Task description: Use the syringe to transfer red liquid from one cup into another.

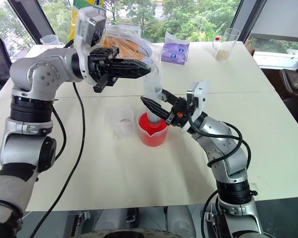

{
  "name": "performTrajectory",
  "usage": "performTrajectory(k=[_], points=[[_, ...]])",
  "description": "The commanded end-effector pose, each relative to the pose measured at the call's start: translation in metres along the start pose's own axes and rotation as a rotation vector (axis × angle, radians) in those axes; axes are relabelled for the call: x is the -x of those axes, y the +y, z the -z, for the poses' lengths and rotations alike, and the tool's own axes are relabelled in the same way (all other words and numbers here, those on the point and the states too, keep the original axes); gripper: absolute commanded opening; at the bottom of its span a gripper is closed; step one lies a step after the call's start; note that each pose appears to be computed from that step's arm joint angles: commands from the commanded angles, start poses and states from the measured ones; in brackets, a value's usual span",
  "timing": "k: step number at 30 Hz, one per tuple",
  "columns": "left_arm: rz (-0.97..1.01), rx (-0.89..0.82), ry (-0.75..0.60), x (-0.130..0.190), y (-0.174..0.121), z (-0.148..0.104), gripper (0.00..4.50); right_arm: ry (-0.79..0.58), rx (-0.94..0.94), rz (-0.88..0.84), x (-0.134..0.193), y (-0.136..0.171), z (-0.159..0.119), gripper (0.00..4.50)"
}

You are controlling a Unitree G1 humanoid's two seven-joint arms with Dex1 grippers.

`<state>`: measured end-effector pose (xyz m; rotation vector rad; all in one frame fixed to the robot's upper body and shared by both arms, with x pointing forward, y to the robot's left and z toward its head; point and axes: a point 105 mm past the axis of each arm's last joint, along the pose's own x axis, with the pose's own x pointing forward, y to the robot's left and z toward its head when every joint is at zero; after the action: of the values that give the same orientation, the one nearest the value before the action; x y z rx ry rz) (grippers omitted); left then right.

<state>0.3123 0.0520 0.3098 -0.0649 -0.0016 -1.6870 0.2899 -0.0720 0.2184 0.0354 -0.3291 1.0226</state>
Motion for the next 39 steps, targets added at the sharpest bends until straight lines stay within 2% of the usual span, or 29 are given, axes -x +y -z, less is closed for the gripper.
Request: performTrajectory(k=[1, 3, 8, 11, 15, 25, 32, 35, 39], points=[[-0.002, -0.173, -0.117, 0.008, -0.014, -0.05, 0.05, 0.066, -0.042, -0.07, -0.002, 0.015, 0.016, 1.43], [-0.009, -0.162, -0.094, 0.009, -0.012, -0.043, 0.05, 0.048, -0.024, -0.067, -0.004, 0.013, 0.008, 1.43], [-0.038, -0.136, -0.004, 0.011, -0.006, -0.017, 1.99, -0.011, 0.028, -0.06, -0.01, 0.009, -0.019, 1.43], [-0.045, -0.134, 0.022, 0.015, -0.005, -0.007, 3.49, -0.031, 0.046, -0.065, -0.013, 0.009, -0.029, 1.43], [-0.078, -0.137, 0.024, 0.026, -0.004, -0.004, 3.49, -0.043, 0.063, -0.07, -0.014, 0.008, -0.038, 1.43], [-0.23, -0.141, -0.01, 0.07, -0.008, -0.022, 3.49, -0.081, 0.073, -0.096, -0.019, 0.006, -0.062, 1.43], [-0.328, -0.187, -0.043, 0.093, -0.014, -0.039, 3.49, -0.165, 0.035, -0.199, -0.044, 0.011, -0.095, 1.43], [-0.348, -0.202, -0.05, 0.097, -0.02, -0.044, 3.49, -0.179, 0.007, -0.24, -0.059, 0.012, -0.094, 1.43], [-0.364, -0.212, -0.054, 0.101, -0.03, -0.047, 3.49, -0.171, -0.019, -0.267, -0.074, 0.009, -0.076, 1.43]])
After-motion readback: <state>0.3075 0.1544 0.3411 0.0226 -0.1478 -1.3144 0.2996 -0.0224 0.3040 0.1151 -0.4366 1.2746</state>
